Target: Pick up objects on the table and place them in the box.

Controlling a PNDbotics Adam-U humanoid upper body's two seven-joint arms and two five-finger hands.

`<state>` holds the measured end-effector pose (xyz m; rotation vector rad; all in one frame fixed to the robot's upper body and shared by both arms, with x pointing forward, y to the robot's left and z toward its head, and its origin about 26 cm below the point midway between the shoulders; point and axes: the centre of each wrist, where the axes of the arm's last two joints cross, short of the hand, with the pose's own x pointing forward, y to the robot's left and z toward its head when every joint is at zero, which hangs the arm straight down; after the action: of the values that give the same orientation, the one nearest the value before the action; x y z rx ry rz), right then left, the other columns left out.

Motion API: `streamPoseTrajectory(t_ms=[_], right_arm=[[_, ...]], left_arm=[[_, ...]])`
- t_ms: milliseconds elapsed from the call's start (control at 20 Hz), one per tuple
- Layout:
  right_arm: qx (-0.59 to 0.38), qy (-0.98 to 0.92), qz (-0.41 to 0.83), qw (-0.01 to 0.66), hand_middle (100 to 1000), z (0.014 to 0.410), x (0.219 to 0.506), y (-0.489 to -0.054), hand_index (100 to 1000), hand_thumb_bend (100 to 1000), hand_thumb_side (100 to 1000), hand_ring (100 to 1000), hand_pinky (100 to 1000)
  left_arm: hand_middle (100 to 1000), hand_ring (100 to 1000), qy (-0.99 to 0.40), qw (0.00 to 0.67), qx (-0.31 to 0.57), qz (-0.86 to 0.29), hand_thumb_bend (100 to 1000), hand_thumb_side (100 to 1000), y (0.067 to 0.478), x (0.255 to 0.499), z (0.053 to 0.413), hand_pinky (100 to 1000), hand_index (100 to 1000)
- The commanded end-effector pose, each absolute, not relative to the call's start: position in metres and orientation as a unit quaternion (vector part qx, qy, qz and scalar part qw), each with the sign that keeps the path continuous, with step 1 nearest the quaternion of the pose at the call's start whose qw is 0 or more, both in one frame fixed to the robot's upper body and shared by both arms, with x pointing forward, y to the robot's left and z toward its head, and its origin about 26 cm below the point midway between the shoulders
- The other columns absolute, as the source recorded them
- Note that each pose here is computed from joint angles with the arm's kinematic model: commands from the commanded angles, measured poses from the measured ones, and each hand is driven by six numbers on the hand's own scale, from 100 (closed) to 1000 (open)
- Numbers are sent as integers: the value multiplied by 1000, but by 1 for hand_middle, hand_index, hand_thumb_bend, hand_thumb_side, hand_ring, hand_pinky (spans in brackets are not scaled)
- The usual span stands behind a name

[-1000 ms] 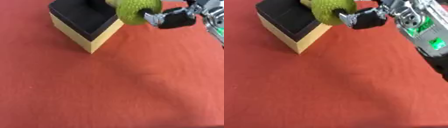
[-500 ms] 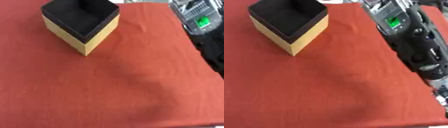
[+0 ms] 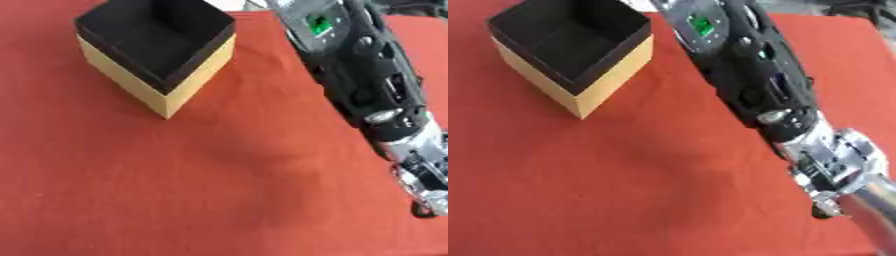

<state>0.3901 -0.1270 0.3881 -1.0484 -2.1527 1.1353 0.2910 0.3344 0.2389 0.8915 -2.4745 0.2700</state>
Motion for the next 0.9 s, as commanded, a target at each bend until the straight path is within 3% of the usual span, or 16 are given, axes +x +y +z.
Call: streamPoseTrajectory(t_ms=[50, 900], right_arm=[[-397, -776, 425, 244, 364, 389, 401, -117, 552, 100, 100, 559, 709], [-445, -691, 509, 256, 400, 323, 475, -120, 575, 100, 100, 583, 737]], left_arm=[[646, 657, -913, 229, 324, 96, 220, 559, 334, 289, 249, 759, 754], [646, 656, -913, 231, 322, 101, 216, 561, 334, 289, 248, 760, 754]])
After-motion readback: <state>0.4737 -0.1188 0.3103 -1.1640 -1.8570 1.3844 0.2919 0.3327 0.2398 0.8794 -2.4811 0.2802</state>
